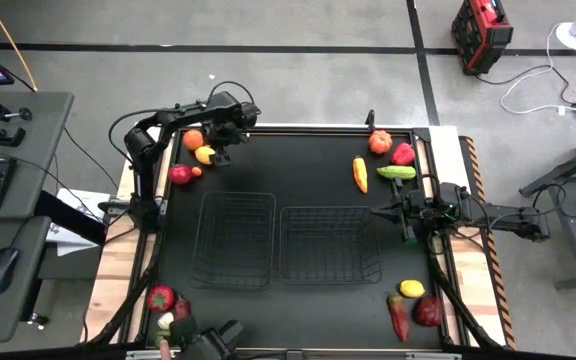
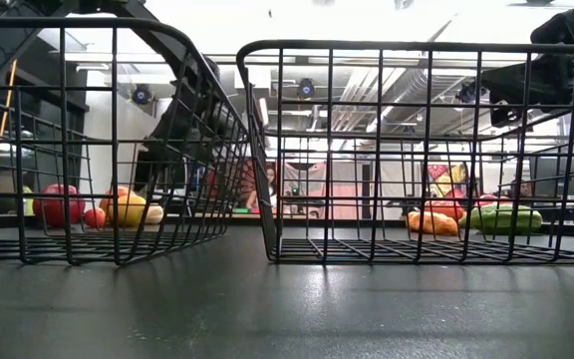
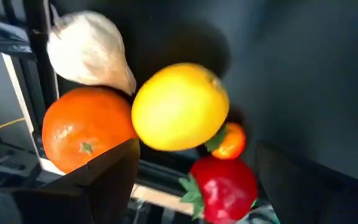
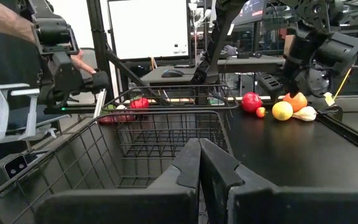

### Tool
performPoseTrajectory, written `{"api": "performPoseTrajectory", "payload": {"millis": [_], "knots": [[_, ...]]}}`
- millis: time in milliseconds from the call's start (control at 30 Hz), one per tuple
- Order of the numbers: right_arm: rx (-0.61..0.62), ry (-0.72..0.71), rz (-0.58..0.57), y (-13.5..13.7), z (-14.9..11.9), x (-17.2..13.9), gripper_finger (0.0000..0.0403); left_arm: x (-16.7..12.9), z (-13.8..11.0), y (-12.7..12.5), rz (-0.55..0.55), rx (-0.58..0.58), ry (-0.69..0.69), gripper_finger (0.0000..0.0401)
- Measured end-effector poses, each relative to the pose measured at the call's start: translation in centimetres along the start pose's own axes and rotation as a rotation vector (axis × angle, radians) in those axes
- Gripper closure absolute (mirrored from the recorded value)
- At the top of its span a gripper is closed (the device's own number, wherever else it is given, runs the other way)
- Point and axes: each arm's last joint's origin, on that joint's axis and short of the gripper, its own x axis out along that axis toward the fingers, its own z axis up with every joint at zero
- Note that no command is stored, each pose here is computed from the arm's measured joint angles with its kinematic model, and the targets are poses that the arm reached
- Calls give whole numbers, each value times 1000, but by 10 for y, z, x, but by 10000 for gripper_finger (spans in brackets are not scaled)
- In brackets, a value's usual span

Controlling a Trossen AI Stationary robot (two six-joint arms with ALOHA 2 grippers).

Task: Sort produce into baskets
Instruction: Put the top yellow lemon into the left wire basket

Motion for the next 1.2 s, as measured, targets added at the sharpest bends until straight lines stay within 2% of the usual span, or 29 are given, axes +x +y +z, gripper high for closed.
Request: {"api": "performPoseTrajectory", "payload": {"millis": [267, 433, 733, 867, 1000, 1200], "knots": [[0, 0, 0, 0, 0, 0, 402, 33, -4, -11, 76, 143, 122, 100], [0, 0, 0, 0, 0, 0, 402, 38, -2, -10, 166, 155, 133, 100], [0, 0, 0, 0, 0, 0, 402, 35, 6, -18, 196, 175, 81, 100], [0, 0, 0, 0, 0, 0, 402, 32, 12, -27, 190, 240, 46, 100], [0, 0, 0, 0, 0, 0, 402, 34, 17, -32, 246, 306, 30, 100], [0, 0, 0, 0, 0, 0, 402, 36, 21, -29, 244, 289, -16, 100]]}}
